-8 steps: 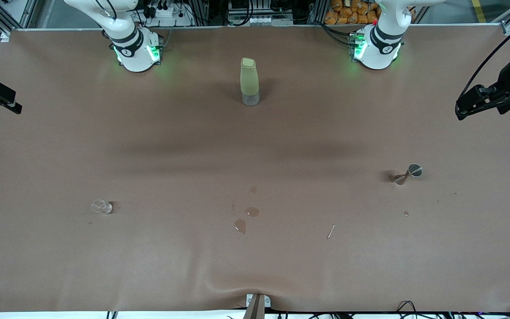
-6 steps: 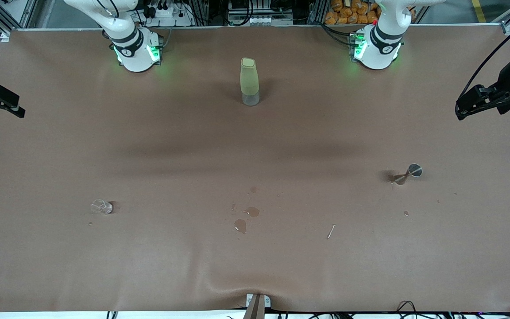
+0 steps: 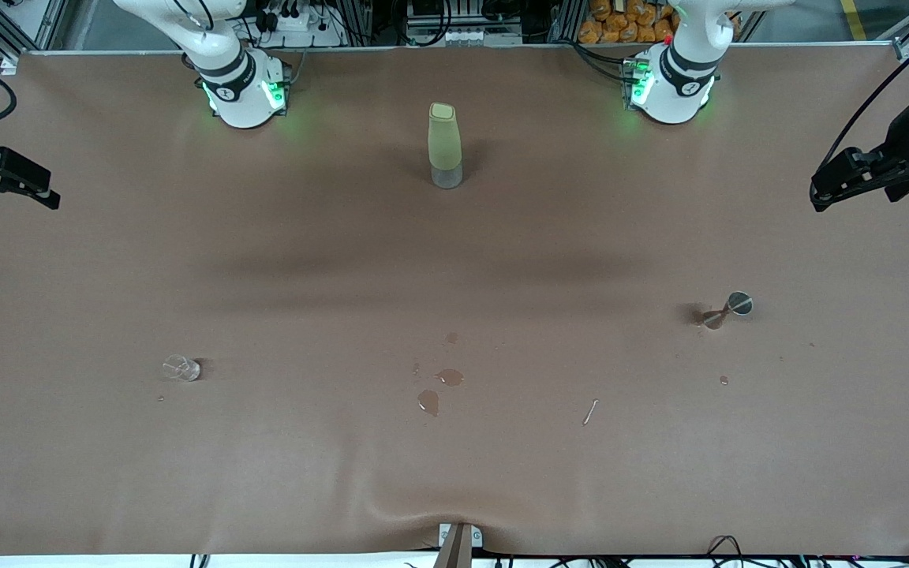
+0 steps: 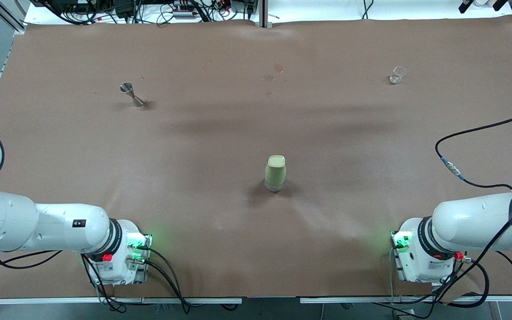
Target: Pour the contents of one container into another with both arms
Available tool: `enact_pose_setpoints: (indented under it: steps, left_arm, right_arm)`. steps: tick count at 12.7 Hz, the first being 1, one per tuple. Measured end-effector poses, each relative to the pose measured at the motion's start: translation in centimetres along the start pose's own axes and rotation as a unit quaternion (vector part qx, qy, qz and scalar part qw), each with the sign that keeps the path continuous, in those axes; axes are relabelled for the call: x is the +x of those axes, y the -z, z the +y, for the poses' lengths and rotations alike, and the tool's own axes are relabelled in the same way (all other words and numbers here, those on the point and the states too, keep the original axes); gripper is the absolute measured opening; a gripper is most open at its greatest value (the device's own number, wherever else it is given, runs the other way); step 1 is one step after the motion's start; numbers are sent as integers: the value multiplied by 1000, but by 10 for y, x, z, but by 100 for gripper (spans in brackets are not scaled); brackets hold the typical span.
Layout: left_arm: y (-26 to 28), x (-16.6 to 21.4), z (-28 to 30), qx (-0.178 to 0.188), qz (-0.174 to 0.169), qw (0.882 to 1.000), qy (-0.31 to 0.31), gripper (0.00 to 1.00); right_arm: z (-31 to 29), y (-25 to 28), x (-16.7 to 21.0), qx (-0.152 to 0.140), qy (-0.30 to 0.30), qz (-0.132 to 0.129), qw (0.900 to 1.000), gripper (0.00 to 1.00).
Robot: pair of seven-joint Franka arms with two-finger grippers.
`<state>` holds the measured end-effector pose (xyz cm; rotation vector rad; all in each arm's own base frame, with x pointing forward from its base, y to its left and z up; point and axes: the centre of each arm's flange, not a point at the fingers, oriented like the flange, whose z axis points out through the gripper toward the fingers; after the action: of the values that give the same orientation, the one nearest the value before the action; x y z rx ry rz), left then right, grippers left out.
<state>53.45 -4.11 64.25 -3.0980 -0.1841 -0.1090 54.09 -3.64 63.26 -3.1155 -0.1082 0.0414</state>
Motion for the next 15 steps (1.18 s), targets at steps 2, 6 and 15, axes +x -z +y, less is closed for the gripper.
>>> enact_pose_setpoints:
  steps: [2, 6, 15]
  left_arm:
    - [2, -1, 5, -6, 0, 1000, -4, 100]
    - [3, -3, 12, -27, -4, 1000, -5, 100]
    - [-44, 6, -51, -58, -91, 993, -54, 100]
  right_arm:
    - [1, -6, 0, 1, 3, -7, 1000, 100]
    - [9, -10, 0, 11, 40, -7, 999, 100]
    - [120, -52, 4, 111, 247, 45, 962, 100]
